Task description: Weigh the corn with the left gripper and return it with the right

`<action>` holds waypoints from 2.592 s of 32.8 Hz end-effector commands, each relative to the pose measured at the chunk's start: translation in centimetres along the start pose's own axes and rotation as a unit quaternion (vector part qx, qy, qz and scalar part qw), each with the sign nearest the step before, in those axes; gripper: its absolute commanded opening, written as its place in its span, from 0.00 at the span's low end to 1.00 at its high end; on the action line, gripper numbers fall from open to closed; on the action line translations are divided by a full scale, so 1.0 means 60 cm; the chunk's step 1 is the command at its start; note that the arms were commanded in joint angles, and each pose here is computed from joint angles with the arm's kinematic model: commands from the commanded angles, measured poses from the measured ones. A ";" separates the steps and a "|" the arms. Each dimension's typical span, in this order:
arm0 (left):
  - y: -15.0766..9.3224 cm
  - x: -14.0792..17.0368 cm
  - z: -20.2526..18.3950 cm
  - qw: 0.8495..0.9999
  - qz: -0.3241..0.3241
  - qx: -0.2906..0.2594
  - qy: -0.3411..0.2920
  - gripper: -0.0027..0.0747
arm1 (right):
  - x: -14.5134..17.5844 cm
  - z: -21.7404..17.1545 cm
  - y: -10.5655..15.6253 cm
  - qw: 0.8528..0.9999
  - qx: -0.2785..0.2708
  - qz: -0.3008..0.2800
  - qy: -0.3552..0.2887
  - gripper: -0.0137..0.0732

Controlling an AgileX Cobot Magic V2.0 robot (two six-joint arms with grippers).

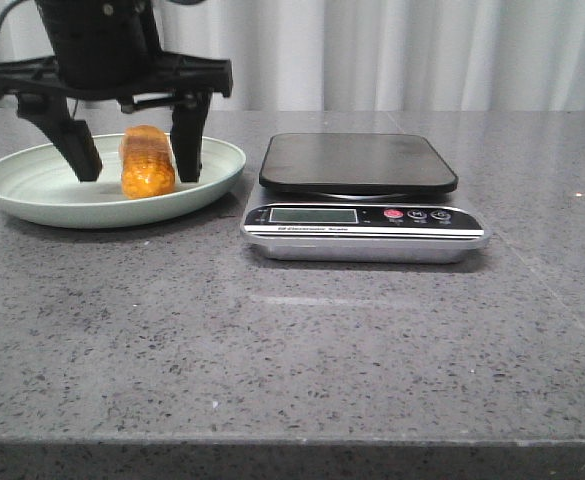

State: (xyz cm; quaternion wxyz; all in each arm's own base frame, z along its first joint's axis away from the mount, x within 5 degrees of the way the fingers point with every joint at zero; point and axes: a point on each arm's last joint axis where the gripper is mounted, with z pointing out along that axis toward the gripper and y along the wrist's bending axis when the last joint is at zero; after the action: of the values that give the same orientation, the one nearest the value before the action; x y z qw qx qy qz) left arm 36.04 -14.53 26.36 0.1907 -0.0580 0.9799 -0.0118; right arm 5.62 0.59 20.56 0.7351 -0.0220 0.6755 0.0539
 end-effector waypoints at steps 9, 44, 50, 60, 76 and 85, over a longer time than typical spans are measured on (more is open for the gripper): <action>-0.012 -0.038 -0.063 0.998 -0.019 0.034 -0.052 0.30 | -0.020 -0.003 0.000 0.998 0.000 -0.001 -0.056 0.35; -0.223 0.015 -0.103 0.979 0.113 0.139 -0.092 0.81 | -0.020 -0.003 0.000 0.998 0.000 -0.001 -0.056 0.35; -0.218 -0.010 -0.148 0.976 0.116 0.126 -0.133 0.81 | -0.020 -0.003 0.000 0.998 0.000 -0.001 -0.056 0.35; -0.187 -0.034 -0.250 0.960 0.119 0.125 -0.219 0.81 | -0.020 -0.003 0.000 0.998 0.000 -0.001 -0.056 0.35; -0.119 0.002 -0.319 0.948 0.166 0.109 -0.248 0.34 | -0.020 -0.003 0.000 0.998 0.000 -0.001 -0.056 0.35; -0.063 0.059 -0.338 0.935 0.177 0.138 -0.275 0.20 | -0.020 -0.003 0.000 0.998 0.000 -0.001 -0.056 0.35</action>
State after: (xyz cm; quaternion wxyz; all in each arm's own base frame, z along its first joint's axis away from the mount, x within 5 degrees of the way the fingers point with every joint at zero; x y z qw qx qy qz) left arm 27.77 -20.23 41.25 0.3961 0.1393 0.9054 -0.0633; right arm 5.62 0.59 20.56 0.7351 -0.0220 0.6755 0.0539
